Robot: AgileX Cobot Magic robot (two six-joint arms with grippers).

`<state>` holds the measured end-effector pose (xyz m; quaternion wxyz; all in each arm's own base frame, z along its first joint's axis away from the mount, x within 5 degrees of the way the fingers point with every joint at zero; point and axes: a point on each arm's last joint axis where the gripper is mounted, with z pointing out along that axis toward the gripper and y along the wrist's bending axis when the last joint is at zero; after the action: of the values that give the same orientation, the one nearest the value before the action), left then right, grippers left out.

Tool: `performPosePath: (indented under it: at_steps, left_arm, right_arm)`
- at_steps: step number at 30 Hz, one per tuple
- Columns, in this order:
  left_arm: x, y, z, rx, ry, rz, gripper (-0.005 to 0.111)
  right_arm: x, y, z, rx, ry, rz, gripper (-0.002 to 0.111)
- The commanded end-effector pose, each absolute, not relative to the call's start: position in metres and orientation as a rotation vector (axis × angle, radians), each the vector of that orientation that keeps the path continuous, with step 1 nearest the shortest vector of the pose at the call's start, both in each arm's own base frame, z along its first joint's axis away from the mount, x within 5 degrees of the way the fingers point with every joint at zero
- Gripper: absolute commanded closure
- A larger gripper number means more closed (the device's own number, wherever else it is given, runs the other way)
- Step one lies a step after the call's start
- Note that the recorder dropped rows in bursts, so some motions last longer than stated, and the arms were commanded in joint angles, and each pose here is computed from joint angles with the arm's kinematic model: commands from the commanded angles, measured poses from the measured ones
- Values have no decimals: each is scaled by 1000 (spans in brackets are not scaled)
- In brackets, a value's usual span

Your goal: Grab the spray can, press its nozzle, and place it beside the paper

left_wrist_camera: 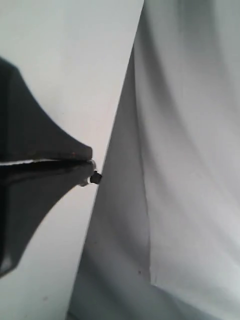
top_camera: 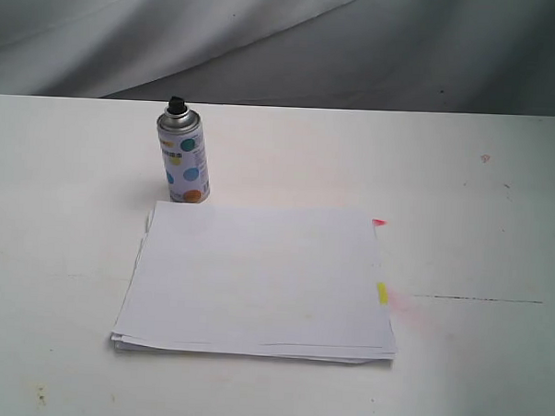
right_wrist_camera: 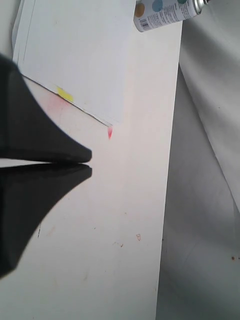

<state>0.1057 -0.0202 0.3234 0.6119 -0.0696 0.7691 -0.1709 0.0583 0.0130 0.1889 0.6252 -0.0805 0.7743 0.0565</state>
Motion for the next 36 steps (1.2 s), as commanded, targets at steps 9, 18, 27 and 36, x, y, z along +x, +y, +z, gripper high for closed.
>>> performPosePath:
  at_steps: [9,18,27,36]
  left_arm:
    - [196,-74,273,35,2020,-454,107]
    - [227,-126,205,197,2011,-374,107]
    - [247,-132,159,248,2016,-234,107]
    - [249,-131,161,240,1981,-227,107]
  right_arm:
    - [58,13,188,-178,1778,135,108]
    - [58,13,188,-178,1778,135,108]
    - [58,13,188,-178,1778,135,108]
    - [58,13,188,-178,1778,135,108]
